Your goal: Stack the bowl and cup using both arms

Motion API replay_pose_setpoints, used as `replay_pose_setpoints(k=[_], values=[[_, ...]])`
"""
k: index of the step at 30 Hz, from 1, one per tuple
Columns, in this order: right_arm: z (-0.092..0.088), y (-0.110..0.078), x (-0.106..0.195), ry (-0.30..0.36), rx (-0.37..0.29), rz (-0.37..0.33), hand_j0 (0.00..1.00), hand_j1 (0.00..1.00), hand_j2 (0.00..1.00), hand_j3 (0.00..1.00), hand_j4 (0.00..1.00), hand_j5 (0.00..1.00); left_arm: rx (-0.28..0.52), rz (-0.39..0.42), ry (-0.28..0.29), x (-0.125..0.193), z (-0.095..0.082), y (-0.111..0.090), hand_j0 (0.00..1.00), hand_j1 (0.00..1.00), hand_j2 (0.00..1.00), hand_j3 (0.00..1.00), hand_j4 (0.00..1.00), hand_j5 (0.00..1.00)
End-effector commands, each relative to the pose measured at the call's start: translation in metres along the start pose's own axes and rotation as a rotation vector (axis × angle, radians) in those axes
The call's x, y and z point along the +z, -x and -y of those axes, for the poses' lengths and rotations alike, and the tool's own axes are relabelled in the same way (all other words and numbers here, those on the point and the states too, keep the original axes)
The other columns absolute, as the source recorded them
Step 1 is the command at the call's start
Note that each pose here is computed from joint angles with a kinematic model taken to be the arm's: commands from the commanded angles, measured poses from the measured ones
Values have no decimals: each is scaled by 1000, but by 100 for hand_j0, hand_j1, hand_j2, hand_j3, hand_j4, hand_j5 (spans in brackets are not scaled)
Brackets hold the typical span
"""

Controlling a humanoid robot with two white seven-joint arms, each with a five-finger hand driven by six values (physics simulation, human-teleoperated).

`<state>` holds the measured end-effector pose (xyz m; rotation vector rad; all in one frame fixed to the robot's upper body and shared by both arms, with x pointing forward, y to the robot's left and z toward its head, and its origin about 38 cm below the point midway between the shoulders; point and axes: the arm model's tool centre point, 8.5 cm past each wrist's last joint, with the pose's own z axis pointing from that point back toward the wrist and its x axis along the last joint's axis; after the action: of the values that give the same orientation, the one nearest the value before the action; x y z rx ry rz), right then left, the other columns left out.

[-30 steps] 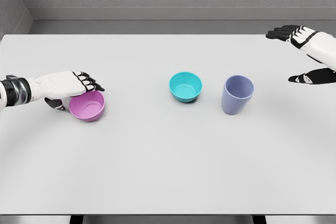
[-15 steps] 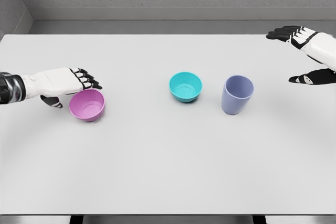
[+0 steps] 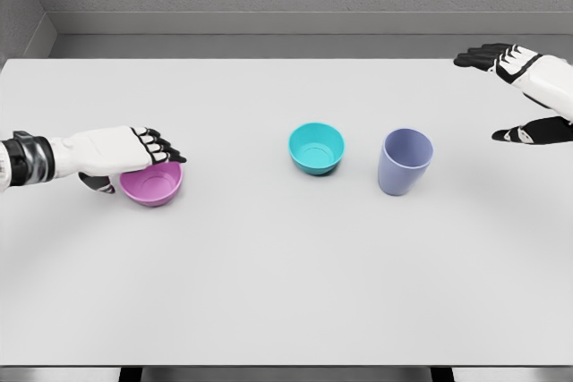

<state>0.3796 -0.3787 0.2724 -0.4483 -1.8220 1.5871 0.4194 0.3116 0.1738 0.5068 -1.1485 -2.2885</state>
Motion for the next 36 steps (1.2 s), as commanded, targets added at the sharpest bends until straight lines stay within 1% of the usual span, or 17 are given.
replay_pose_setpoints(k=[1, 7, 15, 20, 36], values=[[1, 0, 0, 5, -5, 0, 100, 100, 100, 100, 100, 100, 1, 0, -2, 1, -1, 0, 100, 100, 100, 100, 100, 100], [0, 0, 0, 3, -6, 0, 100, 100, 100, 100, 100, 100, 1, -14, 2, 8, -1, 5, 100, 100, 100, 100, 100, 100], [0, 0, 0, 3, -6, 0, 100, 100, 100, 100, 100, 100, -12, 1, -11, 5, -7, 0, 100, 100, 100, 100, 100, 100], [0, 0, 0, 3, -6, 0, 100, 100, 100, 100, 100, 100, -15, 18, -30, 3, -12, -5, 100, 100, 100, 100, 100, 100], [0, 0, 0, 3, -6, -1, 100, 100, 100, 100, 100, 100, -22, 19, -17, 2, -9, -7, 100, 100, 100, 100, 100, 100]])
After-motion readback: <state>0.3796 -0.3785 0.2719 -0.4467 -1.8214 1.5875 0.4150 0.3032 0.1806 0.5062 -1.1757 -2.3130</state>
